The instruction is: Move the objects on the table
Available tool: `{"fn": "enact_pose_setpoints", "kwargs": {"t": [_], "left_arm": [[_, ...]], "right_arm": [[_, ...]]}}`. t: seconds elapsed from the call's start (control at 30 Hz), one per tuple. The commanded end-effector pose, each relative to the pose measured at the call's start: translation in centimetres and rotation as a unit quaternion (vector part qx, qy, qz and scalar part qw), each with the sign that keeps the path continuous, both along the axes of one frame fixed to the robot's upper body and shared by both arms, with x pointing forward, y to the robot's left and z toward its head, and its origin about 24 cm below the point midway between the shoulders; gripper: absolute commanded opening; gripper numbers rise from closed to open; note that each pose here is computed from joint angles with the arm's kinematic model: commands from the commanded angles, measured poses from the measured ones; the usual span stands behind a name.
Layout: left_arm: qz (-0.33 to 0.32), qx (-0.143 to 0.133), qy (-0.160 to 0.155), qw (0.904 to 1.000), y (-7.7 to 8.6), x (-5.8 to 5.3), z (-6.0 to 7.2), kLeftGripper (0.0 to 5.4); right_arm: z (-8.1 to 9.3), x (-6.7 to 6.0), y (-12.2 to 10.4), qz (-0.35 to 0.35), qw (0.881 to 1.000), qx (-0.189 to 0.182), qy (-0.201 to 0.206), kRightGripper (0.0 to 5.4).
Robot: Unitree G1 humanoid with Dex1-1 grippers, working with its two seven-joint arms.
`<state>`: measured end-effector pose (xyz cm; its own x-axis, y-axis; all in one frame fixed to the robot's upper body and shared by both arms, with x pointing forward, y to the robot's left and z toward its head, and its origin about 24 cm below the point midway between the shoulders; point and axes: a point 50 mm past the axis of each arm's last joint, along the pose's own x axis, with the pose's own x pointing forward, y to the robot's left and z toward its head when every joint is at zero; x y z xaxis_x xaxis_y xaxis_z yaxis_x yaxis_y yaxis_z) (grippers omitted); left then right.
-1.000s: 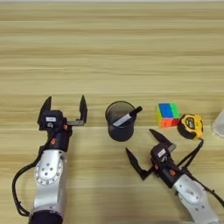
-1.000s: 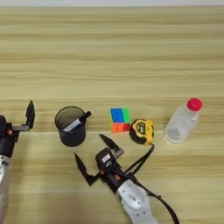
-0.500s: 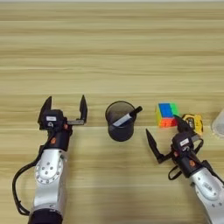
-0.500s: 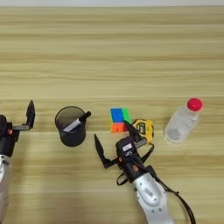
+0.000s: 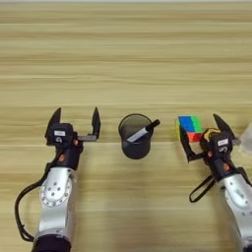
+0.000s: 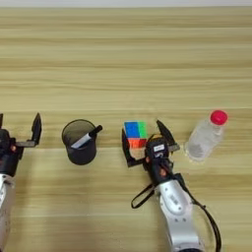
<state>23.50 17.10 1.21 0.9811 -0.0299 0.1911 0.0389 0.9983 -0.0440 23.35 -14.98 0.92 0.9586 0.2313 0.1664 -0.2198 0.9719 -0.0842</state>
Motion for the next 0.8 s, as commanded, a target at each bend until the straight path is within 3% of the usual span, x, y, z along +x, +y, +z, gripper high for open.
{"fn": "enact_pose_setpoints", "kwargs": {"t": [0.03,0.23,0.47,0.6,0.8], "left_arm": [[-0.010,0.003,-0.003,0.9999,-0.1,0.0,0.0,5.40],[-0.031,0.004,-0.007,0.9995,-0.3,-0.2,0.1,5.40],[-0.109,-0.020,-0.022,0.9936,-1.1,-1.2,0.7,5.40],[-0.166,-0.006,-0.010,0.9861,-2.0,-1.9,0.4,5.40],[-0.201,0.014,0.014,0.9793,-2.5,-2.8,-0.1,5.40]], "right_arm": [[0.2,0.7,0.3,-0.005,1.000,0.014,-0.002,5.34],[0.1,0.9,0.7,0.001,1.000,0.014,-0.005,5.34],[0.0,0.9,0.4,-0.003,1.000,0.012,-0.004,5.34],[0.1,0.9,0.3,-0.005,1.000,0.012,-0.006,5.34],[0.2,1.1,0.1,-0.010,1.000,0.013,-0.008,5.34]]}}
